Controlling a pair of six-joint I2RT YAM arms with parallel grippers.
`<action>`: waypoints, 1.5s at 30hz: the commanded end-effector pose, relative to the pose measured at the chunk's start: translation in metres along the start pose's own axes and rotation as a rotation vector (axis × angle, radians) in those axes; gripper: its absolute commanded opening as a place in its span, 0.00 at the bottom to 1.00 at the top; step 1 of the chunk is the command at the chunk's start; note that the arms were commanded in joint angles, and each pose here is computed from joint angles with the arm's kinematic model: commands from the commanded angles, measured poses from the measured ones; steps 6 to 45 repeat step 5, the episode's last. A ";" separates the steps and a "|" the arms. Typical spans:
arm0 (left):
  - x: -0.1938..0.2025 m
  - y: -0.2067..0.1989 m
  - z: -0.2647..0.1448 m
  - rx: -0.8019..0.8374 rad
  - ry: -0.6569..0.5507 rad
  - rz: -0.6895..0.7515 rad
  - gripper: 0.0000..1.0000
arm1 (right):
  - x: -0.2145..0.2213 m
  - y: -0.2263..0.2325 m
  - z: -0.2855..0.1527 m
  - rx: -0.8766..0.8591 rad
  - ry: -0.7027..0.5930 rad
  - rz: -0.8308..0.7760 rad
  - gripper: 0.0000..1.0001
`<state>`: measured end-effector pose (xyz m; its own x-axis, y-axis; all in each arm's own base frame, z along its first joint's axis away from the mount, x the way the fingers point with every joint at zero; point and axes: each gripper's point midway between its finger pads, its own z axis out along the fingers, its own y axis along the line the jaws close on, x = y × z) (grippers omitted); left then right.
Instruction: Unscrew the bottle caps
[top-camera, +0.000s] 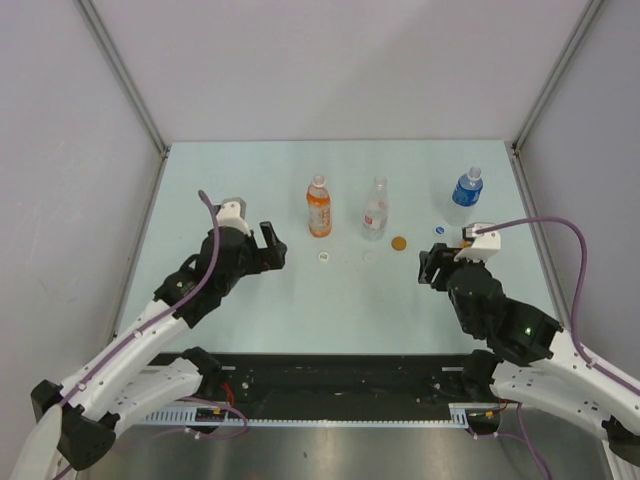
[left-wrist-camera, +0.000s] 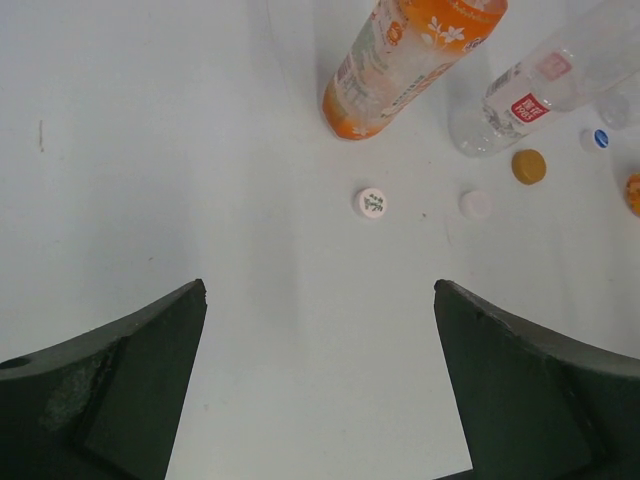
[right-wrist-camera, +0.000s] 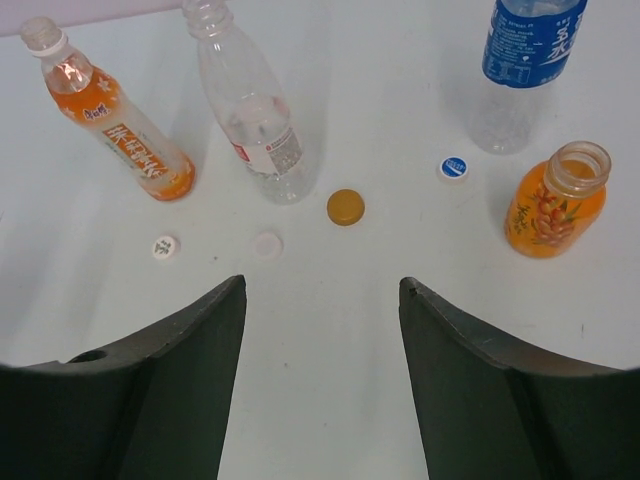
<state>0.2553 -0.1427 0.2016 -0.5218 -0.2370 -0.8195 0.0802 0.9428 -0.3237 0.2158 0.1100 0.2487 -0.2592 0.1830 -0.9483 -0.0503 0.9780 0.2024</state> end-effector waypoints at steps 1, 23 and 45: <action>-0.022 -0.020 -0.004 0.070 -0.047 -0.089 1.00 | -0.008 0.009 0.001 -0.017 -0.024 0.057 0.66; -0.022 -0.020 -0.005 0.070 -0.048 -0.110 1.00 | -0.010 0.011 0.002 -0.026 -0.031 0.059 0.67; -0.022 -0.020 -0.005 0.070 -0.048 -0.110 1.00 | -0.010 0.011 0.002 -0.026 -0.031 0.059 0.67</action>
